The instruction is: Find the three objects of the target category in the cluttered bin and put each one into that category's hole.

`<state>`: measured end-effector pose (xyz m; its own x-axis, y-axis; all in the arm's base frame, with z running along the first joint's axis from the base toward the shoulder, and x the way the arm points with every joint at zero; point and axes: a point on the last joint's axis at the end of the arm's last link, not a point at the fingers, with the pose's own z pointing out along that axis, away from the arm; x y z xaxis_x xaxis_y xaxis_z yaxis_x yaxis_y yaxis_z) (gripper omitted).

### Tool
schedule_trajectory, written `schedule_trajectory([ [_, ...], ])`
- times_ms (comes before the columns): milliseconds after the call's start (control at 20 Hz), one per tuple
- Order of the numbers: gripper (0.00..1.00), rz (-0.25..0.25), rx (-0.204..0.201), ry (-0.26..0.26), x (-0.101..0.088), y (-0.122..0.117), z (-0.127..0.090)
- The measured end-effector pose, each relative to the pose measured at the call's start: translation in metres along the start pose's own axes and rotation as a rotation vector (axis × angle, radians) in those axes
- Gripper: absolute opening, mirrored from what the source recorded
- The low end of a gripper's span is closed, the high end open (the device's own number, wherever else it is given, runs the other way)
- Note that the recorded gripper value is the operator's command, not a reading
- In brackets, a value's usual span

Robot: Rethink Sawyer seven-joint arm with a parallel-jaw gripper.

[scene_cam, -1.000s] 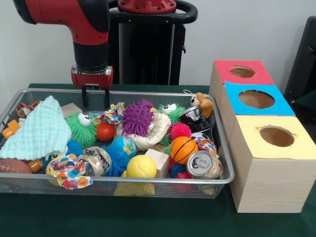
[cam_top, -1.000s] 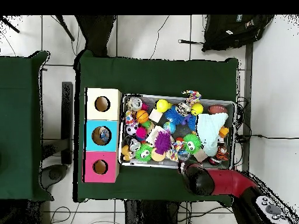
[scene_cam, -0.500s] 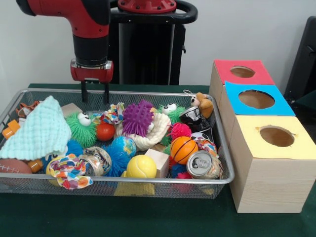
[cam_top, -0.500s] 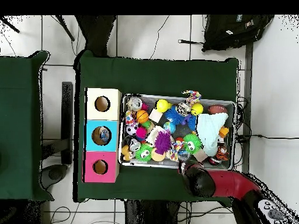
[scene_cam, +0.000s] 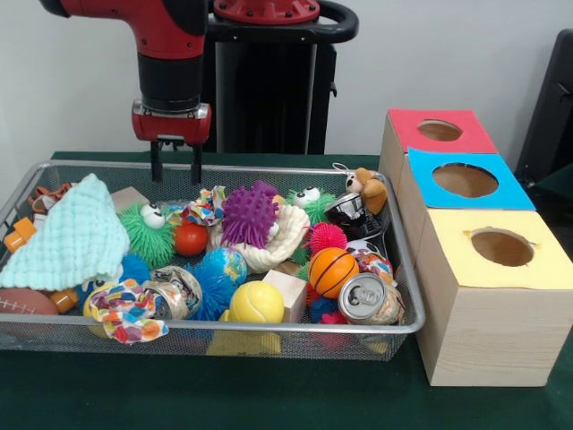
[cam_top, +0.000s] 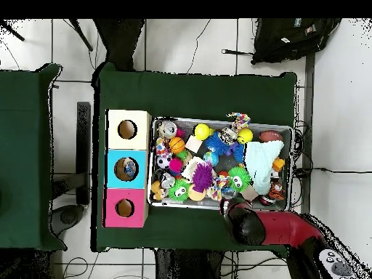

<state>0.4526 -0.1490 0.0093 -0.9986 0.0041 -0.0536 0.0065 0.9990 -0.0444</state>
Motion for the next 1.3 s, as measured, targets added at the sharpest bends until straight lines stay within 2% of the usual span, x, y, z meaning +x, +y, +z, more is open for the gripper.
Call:
schedule_trajectory([
  [400, 1.00, 0.028, 0.020, -0.021, -0.013, -0.008, -0.016],
  [850, 1.00, 0.058, 0.038, 0.004, -0.016, -0.018, -0.031],
  [1300, 1.00, 0.061, 0.042, 0.001, -0.017, -0.019, -0.033],
])
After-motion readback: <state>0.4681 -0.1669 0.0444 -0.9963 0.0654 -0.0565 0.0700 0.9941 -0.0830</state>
